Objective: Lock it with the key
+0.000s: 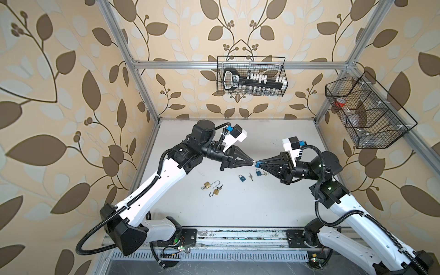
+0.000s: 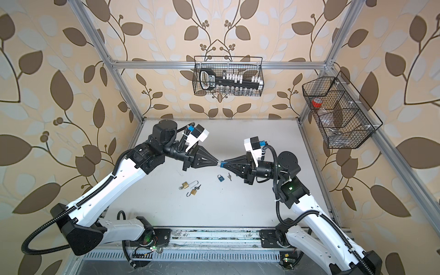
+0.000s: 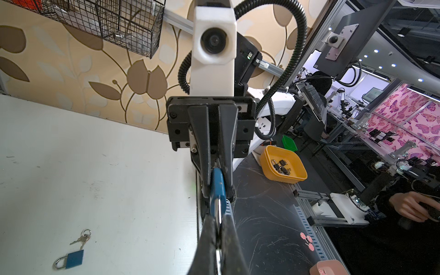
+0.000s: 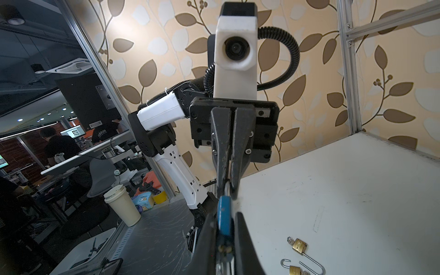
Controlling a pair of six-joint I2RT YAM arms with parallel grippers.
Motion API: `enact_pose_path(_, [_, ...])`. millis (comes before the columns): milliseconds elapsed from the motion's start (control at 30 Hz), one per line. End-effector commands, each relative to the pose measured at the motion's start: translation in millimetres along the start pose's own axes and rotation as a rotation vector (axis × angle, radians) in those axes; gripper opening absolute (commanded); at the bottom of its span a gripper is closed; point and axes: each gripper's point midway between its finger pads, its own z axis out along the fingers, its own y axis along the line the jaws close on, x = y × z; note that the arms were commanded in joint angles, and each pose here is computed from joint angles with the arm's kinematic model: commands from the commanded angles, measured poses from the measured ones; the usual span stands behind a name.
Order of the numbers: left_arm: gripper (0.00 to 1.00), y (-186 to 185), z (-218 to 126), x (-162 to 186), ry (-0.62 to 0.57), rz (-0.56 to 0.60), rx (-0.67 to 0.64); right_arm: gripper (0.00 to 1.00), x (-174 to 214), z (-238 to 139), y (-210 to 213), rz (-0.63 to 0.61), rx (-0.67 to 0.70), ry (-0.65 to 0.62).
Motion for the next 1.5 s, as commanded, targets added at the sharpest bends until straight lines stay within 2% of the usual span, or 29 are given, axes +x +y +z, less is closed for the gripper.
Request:
enact_pose_path(0, [0.04,-13,-6,-6,-0.015,0.05,0.022,0.0,-11,-3,7,-0.044,0.002,-0.034])
enact_pose_path(133, [0.0,-13,-6,-6,-0.015,0.05,0.028,0.0,-9,-1,6,-0.037,-0.005,-0.022])
enact_pose_path(433, [0.0,-16,-4,-7,-0.011,0.043,0.059,0.0,-1,5,-4,-0.026,-0.004,0.012])
enact_pose_path(700, [0.0,-18,16,5,0.026,0.025,0.105,0.0,-5,19,1,-0.038,-0.046,0.002])
enact_pose_path(967, [0.0,-15,21,9,0.034,0.009,0.111,0.0,-18,19,8,-0.054,-0.067,-0.037])
enact_pose_path(1200, [0.0,-15,43,17,0.068,-0.007,0.16,0.0,-10,30,12,-0.043,-0.108,-0.003])
enact_pose_path(1300, [0.0,-15,39,16,0.062,0.017,0.128,0.0,-6,29,12,-0.043,-0.098,0.001])
enact_pose_path(1467, [0.0,-6,10,6,0.013,0.039,0.015,0.0,-6,18,10,-0.09,-0.018,-0.001])
